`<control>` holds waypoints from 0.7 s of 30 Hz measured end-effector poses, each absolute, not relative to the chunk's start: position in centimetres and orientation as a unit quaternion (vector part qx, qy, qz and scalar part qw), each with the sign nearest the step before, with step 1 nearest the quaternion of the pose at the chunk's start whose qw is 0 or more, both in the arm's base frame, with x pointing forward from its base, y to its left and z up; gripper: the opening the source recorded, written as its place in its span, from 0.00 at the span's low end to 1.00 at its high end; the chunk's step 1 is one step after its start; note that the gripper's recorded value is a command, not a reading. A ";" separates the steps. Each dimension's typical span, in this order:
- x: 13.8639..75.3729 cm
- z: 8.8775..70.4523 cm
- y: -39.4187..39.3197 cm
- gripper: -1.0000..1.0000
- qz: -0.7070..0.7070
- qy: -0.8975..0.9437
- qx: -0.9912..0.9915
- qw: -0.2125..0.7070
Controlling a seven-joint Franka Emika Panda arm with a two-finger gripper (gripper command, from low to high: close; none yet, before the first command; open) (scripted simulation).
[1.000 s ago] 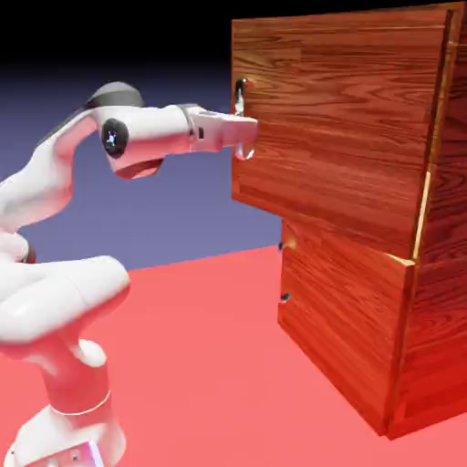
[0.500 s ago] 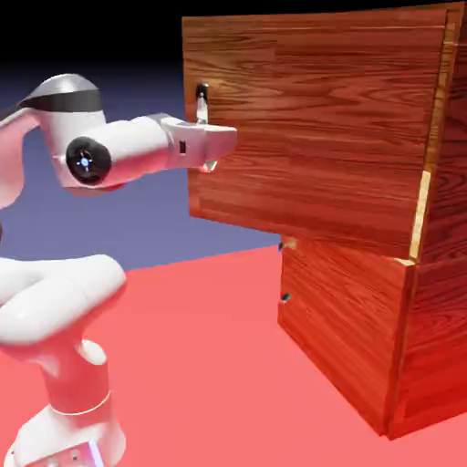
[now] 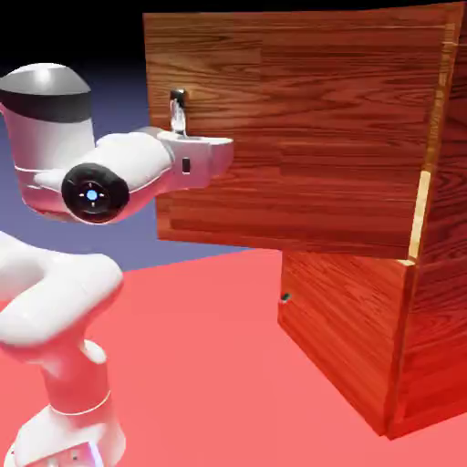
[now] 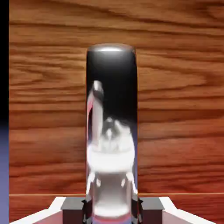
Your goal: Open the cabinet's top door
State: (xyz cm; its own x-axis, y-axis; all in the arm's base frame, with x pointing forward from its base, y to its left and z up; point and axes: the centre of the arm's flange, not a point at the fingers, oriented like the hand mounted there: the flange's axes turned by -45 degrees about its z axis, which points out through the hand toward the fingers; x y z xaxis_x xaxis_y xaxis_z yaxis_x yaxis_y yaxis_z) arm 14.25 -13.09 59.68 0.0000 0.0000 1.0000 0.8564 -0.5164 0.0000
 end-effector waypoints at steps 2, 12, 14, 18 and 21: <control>13.9 59.7 -15.1 0.00 -0.607 -0.363 -0.607 0.363; 13.9 59.7 -25.4 0.00 -0.556 -0.436 -0.556 0.436; 14.2 59.7 -27.2 0.00 -0.546 -0.449 -0.546 0.449; 14.9 59.7 -30.4 0.00 -0.528 -0.470 -0.528 0.470; 15.4 59.7 -32.2 0.00 -0.517 -0.482 -0.517 0.482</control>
State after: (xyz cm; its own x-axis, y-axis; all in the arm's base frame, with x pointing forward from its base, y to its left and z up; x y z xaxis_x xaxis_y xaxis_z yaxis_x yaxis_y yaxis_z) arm 15.36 -32.19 59.68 -0.0002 -0.0002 1.0000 0.9975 -0.0703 0.0002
